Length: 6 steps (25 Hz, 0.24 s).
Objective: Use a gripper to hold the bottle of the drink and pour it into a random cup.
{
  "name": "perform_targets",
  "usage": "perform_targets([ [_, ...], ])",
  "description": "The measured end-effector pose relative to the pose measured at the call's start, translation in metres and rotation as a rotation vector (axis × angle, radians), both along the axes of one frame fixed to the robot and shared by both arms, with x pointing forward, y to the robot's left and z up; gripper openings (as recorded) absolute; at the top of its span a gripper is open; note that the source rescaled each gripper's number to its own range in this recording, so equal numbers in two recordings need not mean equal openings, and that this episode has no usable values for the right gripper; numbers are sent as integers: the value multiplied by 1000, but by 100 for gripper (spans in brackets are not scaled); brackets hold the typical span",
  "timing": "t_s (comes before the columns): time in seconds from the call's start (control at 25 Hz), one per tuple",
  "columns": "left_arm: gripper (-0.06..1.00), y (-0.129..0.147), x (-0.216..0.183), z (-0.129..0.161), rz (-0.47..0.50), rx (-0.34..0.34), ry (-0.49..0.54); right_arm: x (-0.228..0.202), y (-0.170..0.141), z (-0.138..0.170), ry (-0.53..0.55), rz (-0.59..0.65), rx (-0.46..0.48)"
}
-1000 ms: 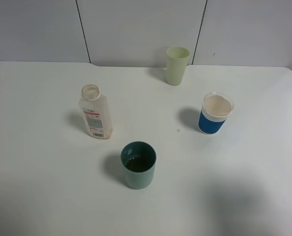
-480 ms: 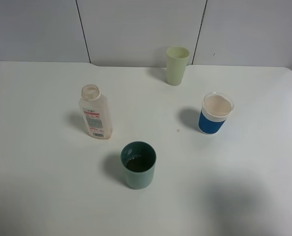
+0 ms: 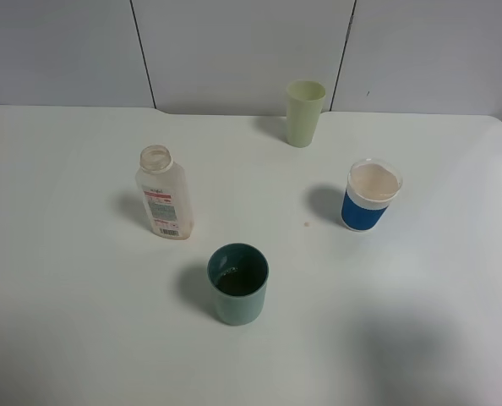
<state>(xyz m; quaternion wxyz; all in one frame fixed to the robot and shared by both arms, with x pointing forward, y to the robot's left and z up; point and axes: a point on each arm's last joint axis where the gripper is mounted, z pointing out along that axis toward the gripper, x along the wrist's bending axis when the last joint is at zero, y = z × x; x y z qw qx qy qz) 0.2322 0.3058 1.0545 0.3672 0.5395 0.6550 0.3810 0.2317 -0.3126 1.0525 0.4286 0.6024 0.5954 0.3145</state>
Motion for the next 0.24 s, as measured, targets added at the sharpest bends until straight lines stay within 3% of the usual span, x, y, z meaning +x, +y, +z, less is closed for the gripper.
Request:
perform_targets([
  [0.24, 100, 0, 0, 0, 0, 0, 0, 0, 0, 0, 0, 0, 0],
])
